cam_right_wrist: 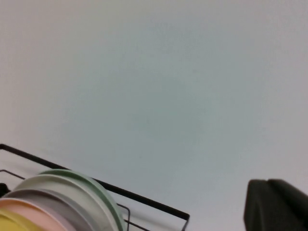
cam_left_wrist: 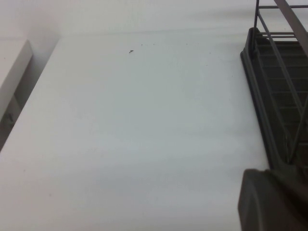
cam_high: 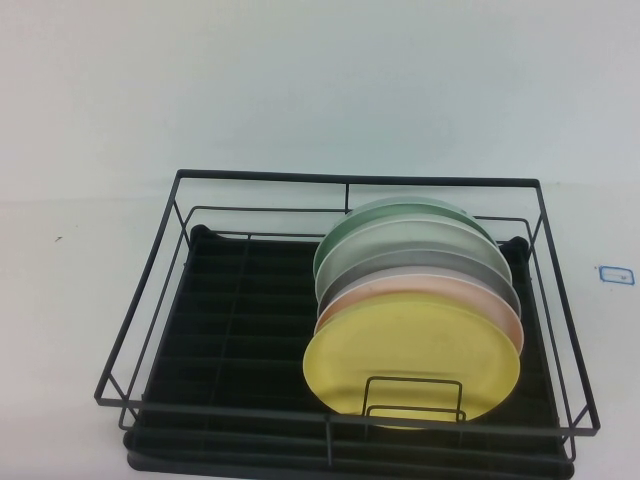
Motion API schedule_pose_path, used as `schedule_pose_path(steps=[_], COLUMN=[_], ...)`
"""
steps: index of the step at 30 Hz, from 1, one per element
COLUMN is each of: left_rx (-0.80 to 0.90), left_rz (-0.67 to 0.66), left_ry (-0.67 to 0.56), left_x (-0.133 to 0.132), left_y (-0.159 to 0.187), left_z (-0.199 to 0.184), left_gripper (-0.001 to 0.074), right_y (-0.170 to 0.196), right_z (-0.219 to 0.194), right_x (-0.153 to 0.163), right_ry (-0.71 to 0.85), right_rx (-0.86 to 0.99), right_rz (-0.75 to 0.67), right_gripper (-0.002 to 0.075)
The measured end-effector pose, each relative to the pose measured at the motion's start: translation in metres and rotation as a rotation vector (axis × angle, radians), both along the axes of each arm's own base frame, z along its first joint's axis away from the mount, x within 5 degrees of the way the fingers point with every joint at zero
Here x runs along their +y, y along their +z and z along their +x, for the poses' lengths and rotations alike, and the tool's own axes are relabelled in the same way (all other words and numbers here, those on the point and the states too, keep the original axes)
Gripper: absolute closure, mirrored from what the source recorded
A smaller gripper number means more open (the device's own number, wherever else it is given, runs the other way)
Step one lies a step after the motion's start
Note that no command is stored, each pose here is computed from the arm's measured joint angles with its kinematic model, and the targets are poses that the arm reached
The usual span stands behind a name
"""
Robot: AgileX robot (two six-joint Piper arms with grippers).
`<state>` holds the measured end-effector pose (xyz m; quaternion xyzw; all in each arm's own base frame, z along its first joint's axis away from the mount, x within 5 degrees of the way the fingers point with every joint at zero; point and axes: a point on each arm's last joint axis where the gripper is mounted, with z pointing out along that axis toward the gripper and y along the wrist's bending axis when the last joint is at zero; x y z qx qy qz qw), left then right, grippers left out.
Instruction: Place plate on rack
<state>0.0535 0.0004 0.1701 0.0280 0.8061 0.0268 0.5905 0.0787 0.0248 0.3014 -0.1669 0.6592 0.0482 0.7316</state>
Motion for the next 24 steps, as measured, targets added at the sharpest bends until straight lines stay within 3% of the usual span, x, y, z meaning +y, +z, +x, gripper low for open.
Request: schedule_pose_path(steps=[6,9,14,17,24], left_rx=[0.0,0.0,0.0,0.0,-0.002], left_rz=[0.0,0.0,0.0,0.0,-0.003], left_ry=[0.0,0.0,0.0,0.0,0.0], left_x=[0.0,0.0,0.0,0.0,0.0], left_y=[0.0,0.0,0.0,0.0,0.0], left_z=[0.0,0.0,0.0,0.0,0.0], left_gripper=[0.0734,0.0734,0.0734,0.0734,0.0734], right_y=[-0.002,-0.021,-0.09,-0.123,-0.137], right_z=[-0.007,-0.012,-0.016,-0.022,-0.028], right_x=[0.002,0.002,-0.01,-0.018,-0.025], right_ry=[0.048,0.044,-0.151,-0.27,-0.393], right_rx=[-0.012,0.076,0.344,0.401,0.457], right_rz=[0.086,0.127,0.139,0.119,0.045], right_gripper=[0.0728,0.0728,0.0728,0.0728,0.0728])
